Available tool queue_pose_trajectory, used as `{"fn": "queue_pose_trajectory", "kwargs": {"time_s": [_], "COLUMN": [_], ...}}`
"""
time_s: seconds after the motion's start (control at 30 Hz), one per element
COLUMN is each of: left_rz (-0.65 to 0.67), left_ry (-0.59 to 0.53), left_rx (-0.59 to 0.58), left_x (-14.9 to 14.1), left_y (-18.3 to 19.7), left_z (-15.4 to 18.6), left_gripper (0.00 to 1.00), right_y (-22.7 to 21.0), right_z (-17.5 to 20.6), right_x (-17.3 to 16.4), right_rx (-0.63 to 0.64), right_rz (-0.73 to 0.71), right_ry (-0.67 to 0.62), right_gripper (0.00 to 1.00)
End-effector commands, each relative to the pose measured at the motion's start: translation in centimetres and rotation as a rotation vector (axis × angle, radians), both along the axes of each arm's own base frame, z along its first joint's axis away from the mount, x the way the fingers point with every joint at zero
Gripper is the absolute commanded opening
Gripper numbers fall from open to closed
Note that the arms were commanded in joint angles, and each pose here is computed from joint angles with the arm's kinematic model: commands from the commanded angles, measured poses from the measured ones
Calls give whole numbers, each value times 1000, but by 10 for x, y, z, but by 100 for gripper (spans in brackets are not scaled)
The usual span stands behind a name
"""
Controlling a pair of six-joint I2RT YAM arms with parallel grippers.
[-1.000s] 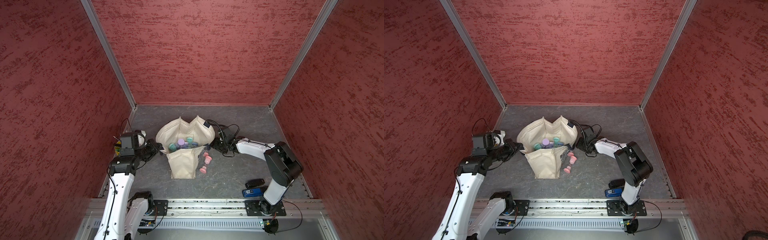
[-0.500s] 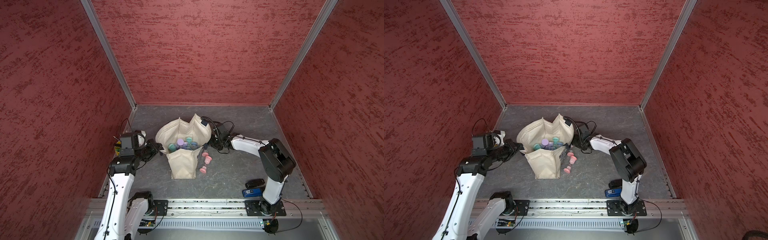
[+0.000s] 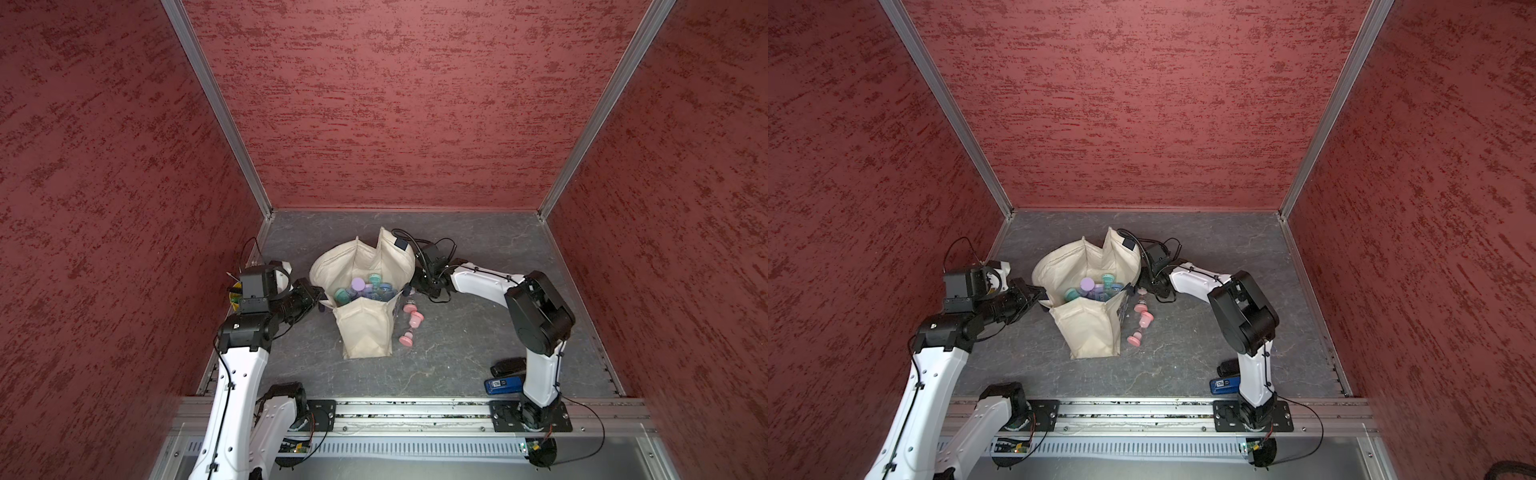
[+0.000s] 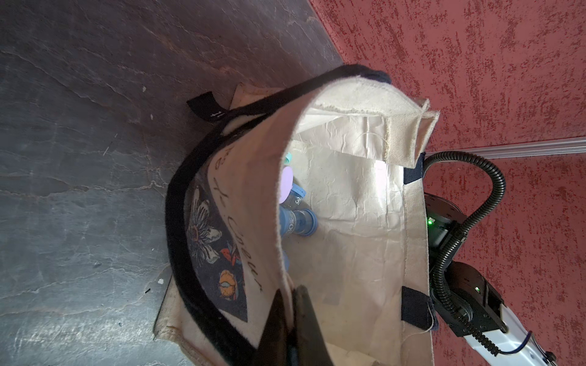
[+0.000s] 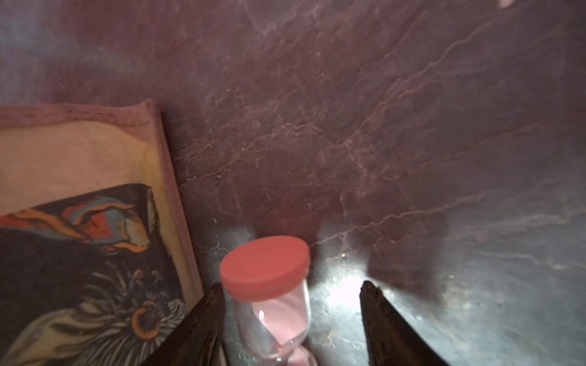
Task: Put the hourglass into the canvas bag
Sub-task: Move the hourglass to the center of the board.
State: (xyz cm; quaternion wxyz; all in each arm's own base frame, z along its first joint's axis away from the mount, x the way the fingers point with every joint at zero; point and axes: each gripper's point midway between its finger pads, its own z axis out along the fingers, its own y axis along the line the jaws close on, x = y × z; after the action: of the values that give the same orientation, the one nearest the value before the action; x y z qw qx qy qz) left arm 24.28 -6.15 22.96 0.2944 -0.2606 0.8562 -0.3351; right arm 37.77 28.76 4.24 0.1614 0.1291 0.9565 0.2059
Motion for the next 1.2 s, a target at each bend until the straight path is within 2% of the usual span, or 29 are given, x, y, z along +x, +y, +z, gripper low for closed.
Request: {"fn": "queue_pose_trajectory", "kwargs": {"time_s": [0.0,0.13,0.3,0.5,0.6,0.83,1.17], "left_rz": [0,-3,-4,-5,-4,-3,-7], "left_ry": [-38,-38,-35,-38,-30,-28,-25], "left_rx": [3,1,1,1,1,-4,-7], "left_x": [1,2,2,2,3,1,1], "left_y": [1,1,1,1,1,0,0], "left_z": [5,6,5,7,4,4,2], "left_gripper": [0,0,0,0,0,0,0], "right_y": [-8,-8,-24,-39,-47,-85,-132], "right_z": [-15,-25,-31,-34,-31,-19,-19], "right_x": [-8,-11,-17,-22,-23,-22,-47], "right_rx": [-96,-125,-189,-232,-233,-271,-377], "right_rz": [-3,5,-18,-40,-61,-128,-164], "right_ry": [36,55,64,61,50,34,41], "right_gripper": [66,64,54,34,28,24,23]}}
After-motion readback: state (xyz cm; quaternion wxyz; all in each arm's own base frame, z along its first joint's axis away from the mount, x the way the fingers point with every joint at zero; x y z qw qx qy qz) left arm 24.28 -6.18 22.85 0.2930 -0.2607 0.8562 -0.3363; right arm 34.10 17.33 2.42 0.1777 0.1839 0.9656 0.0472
